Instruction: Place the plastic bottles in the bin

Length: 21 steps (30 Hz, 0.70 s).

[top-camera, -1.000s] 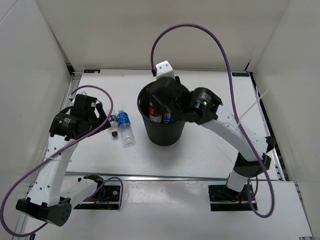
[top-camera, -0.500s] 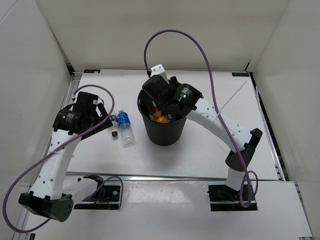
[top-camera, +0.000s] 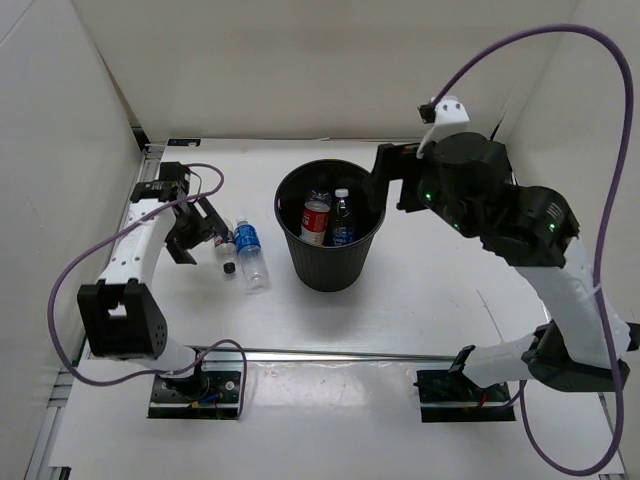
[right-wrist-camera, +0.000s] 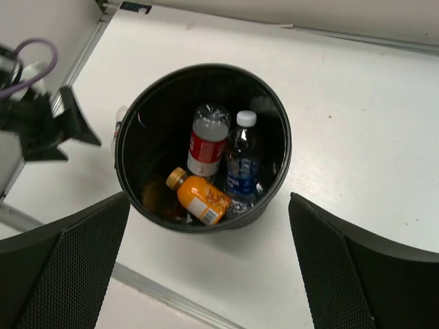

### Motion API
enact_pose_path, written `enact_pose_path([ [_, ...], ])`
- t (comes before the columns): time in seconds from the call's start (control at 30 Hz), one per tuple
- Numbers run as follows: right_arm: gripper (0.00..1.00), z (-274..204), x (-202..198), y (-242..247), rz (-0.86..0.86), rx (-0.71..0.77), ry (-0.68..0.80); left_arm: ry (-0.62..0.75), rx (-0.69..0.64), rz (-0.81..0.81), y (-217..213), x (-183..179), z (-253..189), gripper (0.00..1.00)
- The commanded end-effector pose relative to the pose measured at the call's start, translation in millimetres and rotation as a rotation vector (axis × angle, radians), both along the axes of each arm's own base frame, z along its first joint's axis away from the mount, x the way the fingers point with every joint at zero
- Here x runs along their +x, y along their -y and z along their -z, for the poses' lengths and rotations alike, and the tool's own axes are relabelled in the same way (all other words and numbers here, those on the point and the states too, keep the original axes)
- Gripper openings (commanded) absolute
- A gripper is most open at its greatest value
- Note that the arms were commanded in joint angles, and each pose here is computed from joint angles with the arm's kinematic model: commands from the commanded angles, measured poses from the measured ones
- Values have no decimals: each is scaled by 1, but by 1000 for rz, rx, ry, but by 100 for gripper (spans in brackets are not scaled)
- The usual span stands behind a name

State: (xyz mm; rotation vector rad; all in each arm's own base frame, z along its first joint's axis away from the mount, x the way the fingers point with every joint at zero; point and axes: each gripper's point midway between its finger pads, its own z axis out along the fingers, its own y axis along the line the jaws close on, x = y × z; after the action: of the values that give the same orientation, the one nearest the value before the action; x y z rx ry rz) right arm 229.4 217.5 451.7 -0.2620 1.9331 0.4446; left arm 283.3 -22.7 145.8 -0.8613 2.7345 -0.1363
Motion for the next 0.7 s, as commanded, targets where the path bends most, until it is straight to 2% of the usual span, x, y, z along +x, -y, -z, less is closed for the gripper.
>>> enact_pose_path([
  [0.0,100,22,-2,-11,-64,-44,-45,131,-29,72,9,43,-11,100],
  [0.1,100,19,-11,-8,-116,-58,-35,160,-4,90,9,67,-4,100],
  [0.2,100,19,-15,-5,-137,-59,-39,127,22,99,7,84,11,100],
  [0.23,100,20,-17,-4,-149,-66,-38,68,45,101,3,82,25,100],
  [0.37,100,19,-29,1,-190,-51,-36,-6,92,111,-5,90,47,100],
  [0.67,100,20,-50,19,-204,-41,-83,-93,111,128,-9,112,76,100],
])
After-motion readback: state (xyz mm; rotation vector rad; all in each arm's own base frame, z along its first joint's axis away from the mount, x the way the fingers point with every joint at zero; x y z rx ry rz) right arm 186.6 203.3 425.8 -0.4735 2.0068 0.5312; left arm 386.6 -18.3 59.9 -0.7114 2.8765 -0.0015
